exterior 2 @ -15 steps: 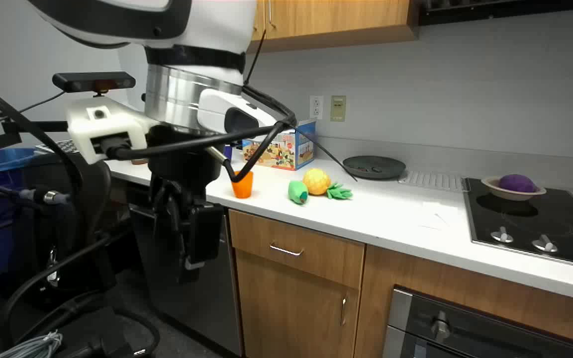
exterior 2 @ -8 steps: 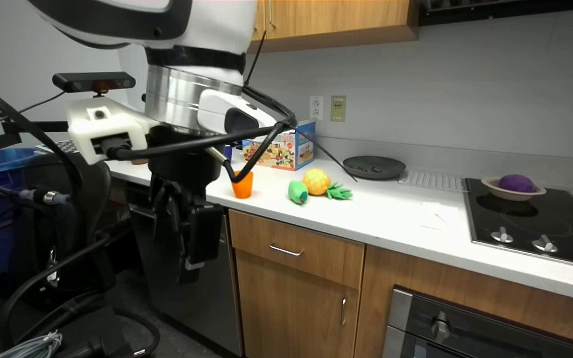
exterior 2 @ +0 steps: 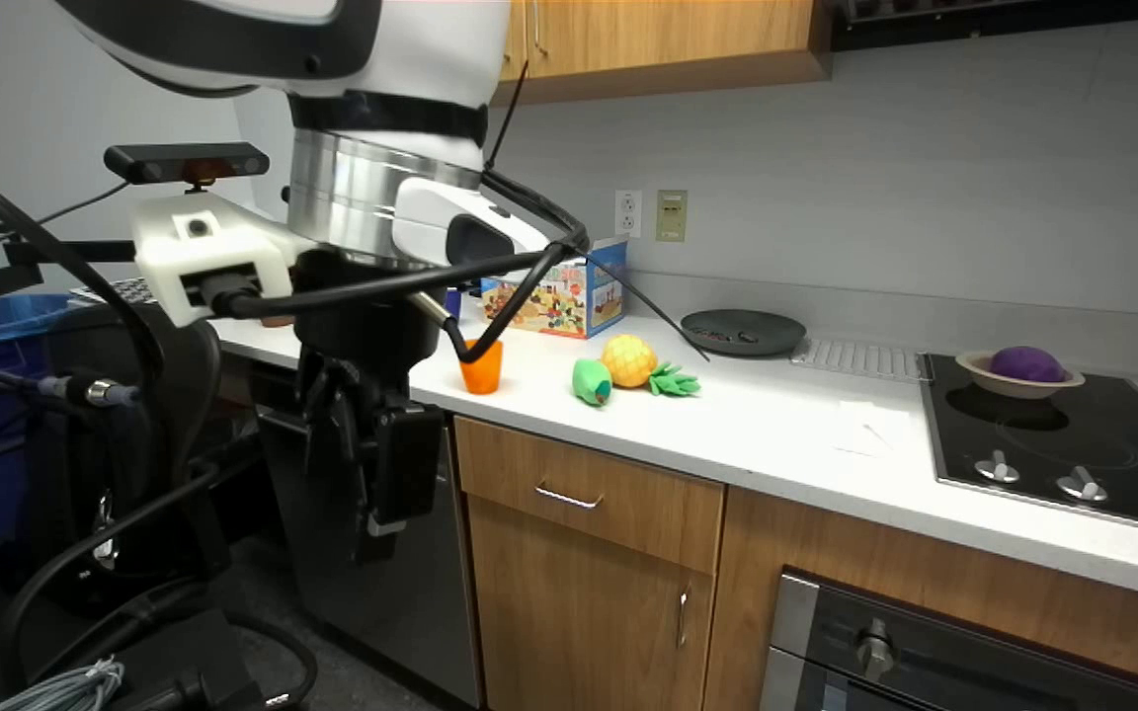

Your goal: Open the drawer

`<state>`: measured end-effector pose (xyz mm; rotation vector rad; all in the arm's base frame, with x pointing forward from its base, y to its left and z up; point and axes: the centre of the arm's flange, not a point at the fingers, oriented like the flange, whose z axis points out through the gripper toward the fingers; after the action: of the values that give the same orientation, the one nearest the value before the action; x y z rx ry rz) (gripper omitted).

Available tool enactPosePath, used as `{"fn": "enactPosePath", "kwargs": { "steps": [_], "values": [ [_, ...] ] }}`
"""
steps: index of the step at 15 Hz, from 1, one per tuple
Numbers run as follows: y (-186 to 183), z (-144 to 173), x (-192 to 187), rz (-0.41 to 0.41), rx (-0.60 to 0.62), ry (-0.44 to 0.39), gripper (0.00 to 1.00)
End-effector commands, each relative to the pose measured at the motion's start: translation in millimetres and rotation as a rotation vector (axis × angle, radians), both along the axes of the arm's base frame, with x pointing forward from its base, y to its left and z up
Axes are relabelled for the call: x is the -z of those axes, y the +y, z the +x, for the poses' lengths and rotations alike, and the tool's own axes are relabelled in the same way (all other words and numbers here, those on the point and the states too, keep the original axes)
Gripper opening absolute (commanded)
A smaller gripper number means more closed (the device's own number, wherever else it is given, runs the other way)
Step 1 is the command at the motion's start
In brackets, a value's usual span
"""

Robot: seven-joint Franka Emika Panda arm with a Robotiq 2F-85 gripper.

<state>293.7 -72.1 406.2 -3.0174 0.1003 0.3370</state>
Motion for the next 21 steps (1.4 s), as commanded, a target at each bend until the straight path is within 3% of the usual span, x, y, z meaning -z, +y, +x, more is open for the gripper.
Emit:
{"fn": "enactPosePath", "kwargs": {
  "steps": [1,19,21],
  "values": [
    [0.0,0.0,0.0,0.000,0.000,0.000,1.00],
    [0.0,0.0,0.0,0.000,0.000,0.000,1.00],
    [-2.2,0.5,0.2,-0.056,0.042,-0.009,1.00]
  ]
}}
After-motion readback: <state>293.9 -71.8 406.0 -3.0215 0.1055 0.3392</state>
